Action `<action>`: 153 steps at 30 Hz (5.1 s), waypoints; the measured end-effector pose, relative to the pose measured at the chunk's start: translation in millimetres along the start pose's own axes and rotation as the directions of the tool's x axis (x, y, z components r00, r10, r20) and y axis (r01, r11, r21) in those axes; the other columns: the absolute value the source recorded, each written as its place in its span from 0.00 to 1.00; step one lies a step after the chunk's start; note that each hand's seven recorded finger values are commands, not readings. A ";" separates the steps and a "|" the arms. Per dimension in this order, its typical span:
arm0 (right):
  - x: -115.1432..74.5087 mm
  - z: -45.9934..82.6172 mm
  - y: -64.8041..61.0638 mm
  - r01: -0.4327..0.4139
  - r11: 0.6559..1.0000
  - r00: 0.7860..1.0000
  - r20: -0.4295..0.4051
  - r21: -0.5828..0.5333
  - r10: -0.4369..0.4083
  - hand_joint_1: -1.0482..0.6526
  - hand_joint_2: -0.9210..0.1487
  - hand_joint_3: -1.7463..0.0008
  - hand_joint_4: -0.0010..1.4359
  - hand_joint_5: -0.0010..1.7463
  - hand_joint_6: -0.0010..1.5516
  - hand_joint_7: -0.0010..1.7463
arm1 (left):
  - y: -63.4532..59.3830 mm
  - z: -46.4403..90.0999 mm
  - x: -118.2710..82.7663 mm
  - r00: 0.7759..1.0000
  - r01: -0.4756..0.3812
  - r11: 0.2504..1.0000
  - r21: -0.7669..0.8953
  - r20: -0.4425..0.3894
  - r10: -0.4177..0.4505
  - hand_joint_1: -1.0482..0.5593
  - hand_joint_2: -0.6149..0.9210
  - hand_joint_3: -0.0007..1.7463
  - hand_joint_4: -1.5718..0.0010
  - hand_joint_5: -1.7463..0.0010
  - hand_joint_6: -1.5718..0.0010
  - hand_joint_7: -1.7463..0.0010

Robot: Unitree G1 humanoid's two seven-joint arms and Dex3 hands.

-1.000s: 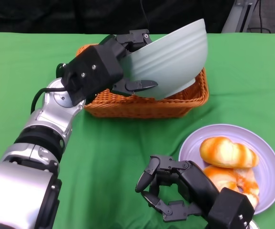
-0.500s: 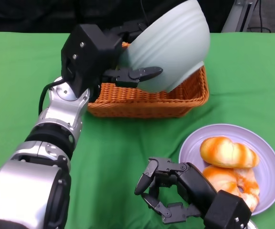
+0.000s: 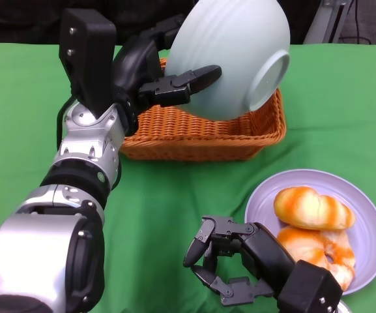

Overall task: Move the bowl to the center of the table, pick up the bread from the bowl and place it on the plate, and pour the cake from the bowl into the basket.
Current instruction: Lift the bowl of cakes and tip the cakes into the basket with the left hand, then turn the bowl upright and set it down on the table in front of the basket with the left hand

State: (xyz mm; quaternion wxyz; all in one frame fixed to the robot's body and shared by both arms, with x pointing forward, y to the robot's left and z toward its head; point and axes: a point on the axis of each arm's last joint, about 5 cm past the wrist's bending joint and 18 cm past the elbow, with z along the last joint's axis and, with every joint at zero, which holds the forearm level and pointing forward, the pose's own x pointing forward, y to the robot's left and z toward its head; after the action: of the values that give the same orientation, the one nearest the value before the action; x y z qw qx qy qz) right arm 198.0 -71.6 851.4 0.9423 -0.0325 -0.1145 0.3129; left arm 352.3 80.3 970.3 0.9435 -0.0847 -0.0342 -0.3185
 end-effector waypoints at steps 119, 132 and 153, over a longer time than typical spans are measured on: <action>10.7 8.9 -19.2 0.074 0.997 0.993 0.093 -0.020 -0.071 0.53 0.28 0.54 0.52 0.87 0.43 0.72 | 59.9 -85.2 -199.3 0.803 -0.507 0.235 0.829 0.553 -0.222 0.57 0.98 0.22 0.56 0.06 0.55 0.34; 9.6 8.6 -21.4 0.090 0.996 0.992 0.090 -0.002 -0.090 0.54 0.25 0.56 0.52 0.88 0.43 0.73 | 53.6 -102.9 -224.3 0.868 -0.361 0.229 0.904 0.416 -0.272 0.61 0.99 0.18 0.53 0.00 0.54 0.26; 7.8 10.6 -25.9 0.110 0.994 0.990 0.094 -0.008 -0.109 0.53 0.31 0.50 0.52 0.88 0.43 0.74 | 46.9 -123.7 -233.4 0.919 -0.193 0.199 0.961 0.248 -0.306 0.63 1.00 0.08 0.58 0.00 0.69 0.01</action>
State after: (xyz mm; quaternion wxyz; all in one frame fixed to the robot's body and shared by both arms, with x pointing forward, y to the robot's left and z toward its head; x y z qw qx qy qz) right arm 216.6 -87.8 866.7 0.9514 -0.0175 -0.1622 0.2612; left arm 196.5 233.5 814.6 0.7410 0.4711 -0.4165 -0.2356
